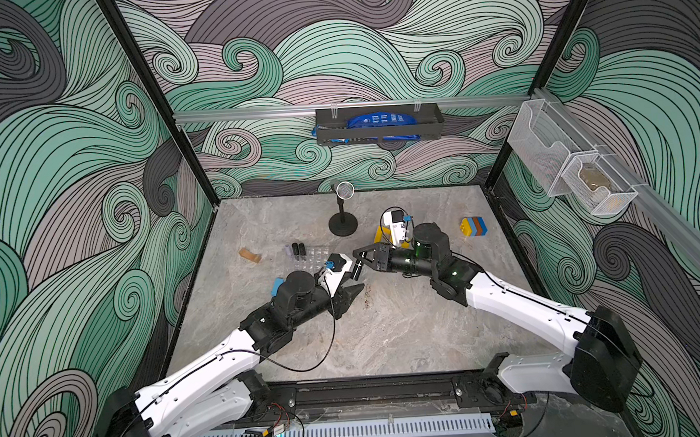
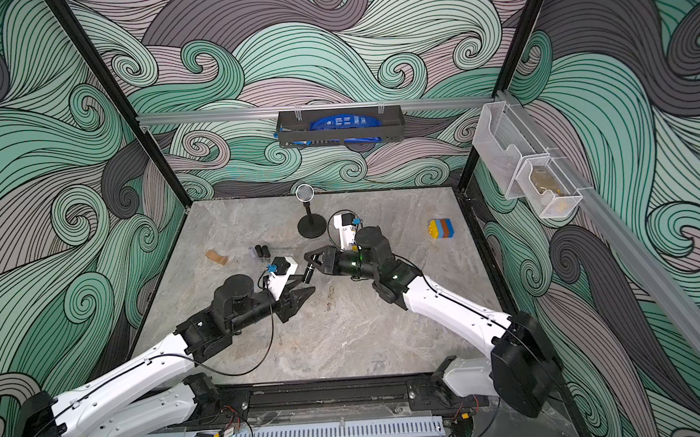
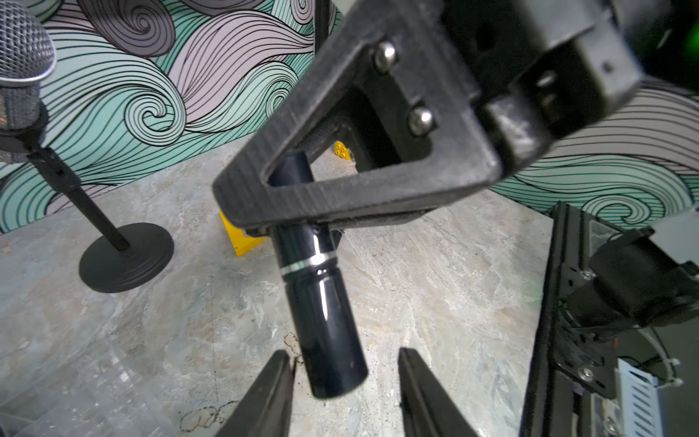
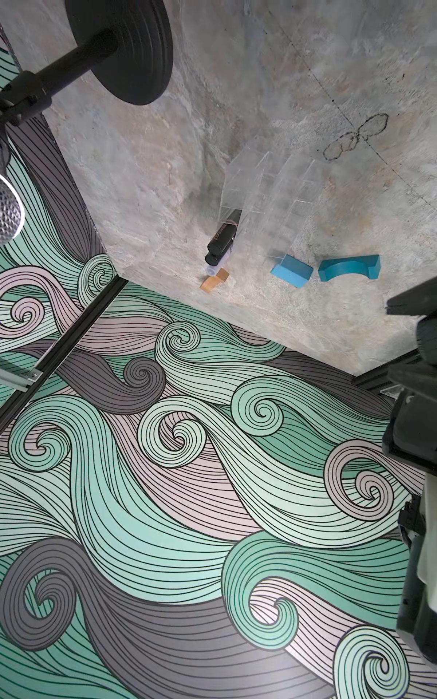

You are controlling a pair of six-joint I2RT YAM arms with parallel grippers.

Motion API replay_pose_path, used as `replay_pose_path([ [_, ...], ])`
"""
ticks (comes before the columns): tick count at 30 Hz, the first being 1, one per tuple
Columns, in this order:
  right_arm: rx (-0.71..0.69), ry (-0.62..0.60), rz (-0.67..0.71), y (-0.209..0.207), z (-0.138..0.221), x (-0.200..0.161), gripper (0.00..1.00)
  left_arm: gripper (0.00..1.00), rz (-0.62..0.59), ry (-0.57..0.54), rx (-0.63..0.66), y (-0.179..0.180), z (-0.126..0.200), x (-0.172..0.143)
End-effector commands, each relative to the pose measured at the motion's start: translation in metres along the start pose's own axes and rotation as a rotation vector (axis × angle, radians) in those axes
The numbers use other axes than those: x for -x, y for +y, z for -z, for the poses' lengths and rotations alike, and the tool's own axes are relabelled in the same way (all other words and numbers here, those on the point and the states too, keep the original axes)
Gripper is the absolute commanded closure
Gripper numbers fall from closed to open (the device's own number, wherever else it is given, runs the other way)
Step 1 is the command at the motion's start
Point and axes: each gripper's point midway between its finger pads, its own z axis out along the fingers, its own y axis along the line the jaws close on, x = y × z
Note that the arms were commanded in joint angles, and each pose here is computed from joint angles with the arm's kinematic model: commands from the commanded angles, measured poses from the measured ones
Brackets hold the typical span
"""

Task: Arrange the lipsticks in the organizer
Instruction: Pick up the lipstick at the center of the board, then place the lipstick in the storage box.

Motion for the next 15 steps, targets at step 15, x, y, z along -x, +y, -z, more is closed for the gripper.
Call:
replay_pose_path([
  [15, -0.187, -0.567, 0.548, -0.007, -0.061, 0.051, 0.86, 0.26, 0.331, 0.205, 0.726, 0.153, 0.106, -0.010],
])
